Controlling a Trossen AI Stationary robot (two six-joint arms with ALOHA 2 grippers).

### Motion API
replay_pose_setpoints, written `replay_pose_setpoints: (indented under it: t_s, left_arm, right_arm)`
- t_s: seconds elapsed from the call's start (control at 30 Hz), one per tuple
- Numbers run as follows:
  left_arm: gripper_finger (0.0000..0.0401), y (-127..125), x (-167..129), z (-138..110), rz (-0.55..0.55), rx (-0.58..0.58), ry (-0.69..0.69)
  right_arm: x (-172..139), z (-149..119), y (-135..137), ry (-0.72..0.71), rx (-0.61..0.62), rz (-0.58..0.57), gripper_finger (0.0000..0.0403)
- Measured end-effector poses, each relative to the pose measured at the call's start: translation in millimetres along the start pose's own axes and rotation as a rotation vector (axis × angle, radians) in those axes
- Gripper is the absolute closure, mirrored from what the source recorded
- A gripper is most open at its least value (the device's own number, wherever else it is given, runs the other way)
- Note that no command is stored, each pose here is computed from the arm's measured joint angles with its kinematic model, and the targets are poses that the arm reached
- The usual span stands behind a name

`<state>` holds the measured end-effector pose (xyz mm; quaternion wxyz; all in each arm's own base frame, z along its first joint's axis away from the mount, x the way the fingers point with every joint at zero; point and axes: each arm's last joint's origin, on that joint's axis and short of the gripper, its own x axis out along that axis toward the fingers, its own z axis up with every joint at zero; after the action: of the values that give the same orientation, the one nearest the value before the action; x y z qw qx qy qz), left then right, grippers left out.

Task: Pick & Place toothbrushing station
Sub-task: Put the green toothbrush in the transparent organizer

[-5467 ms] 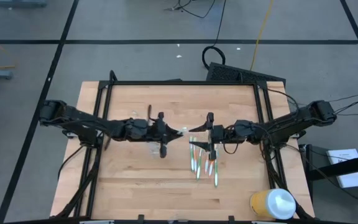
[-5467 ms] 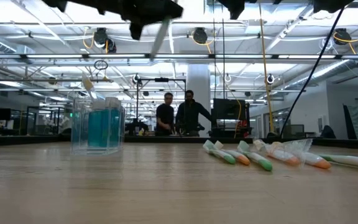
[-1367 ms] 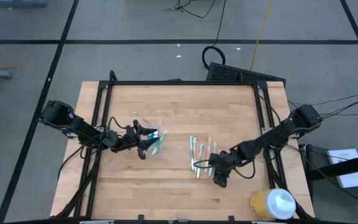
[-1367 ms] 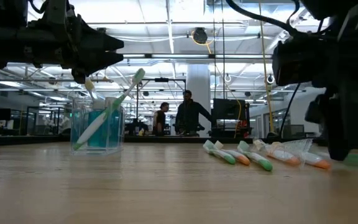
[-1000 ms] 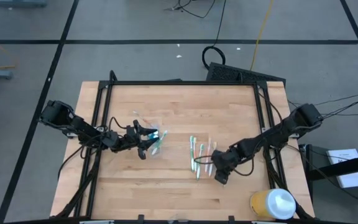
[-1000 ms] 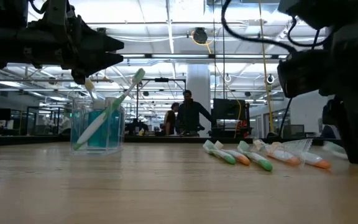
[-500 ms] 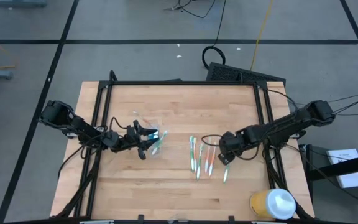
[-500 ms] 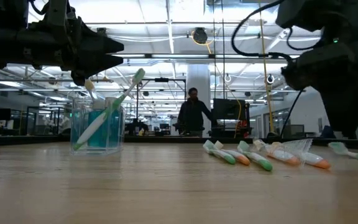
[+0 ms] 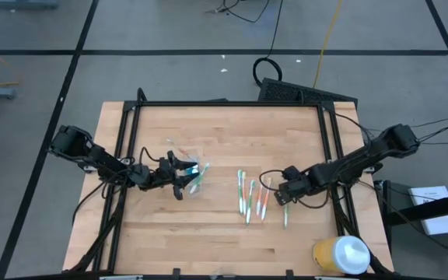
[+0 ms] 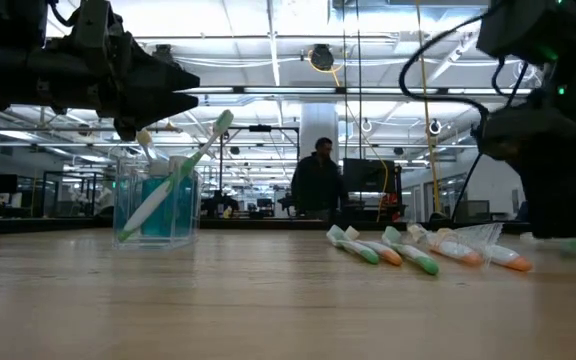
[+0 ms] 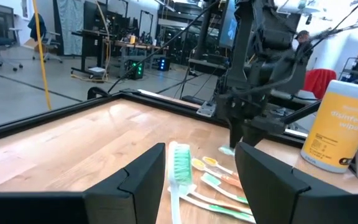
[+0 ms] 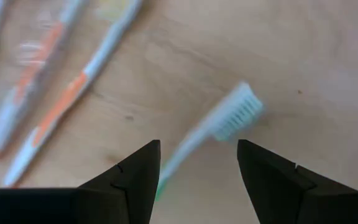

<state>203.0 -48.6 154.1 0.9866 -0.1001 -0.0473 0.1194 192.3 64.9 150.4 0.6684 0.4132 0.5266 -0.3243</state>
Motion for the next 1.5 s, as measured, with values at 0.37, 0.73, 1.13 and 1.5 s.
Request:
replay_pose_setpoints:
  t_s: [0.37, 0.73, 1.13, 1.5]
  left_arm:
    - [0.0199, 0, 0, -1, 0.004, 0.003, 0.010]
    - [0.0199, 0, 0, -1, 0.005, 0.001, 0.011]
    - [0.0199, 0, 0, -2, 0.006, -0.006, 0.015]
    - [0.0199, 0, 0, -2, 0.005, -0.005, 0.016]
  right_arm:
    - [15, -2, -6, -0.004, -0.011, 0.009, 0.0195]
    - [18, -1, 0, -0.141, -0.026, 0.049, 0.0195]
    - [33, -1, -2, -0.173, -0.029, -0.042, 0.0203]
    - [33, -1, -10, -0.191, -0.018, -0.123, 0.0276]
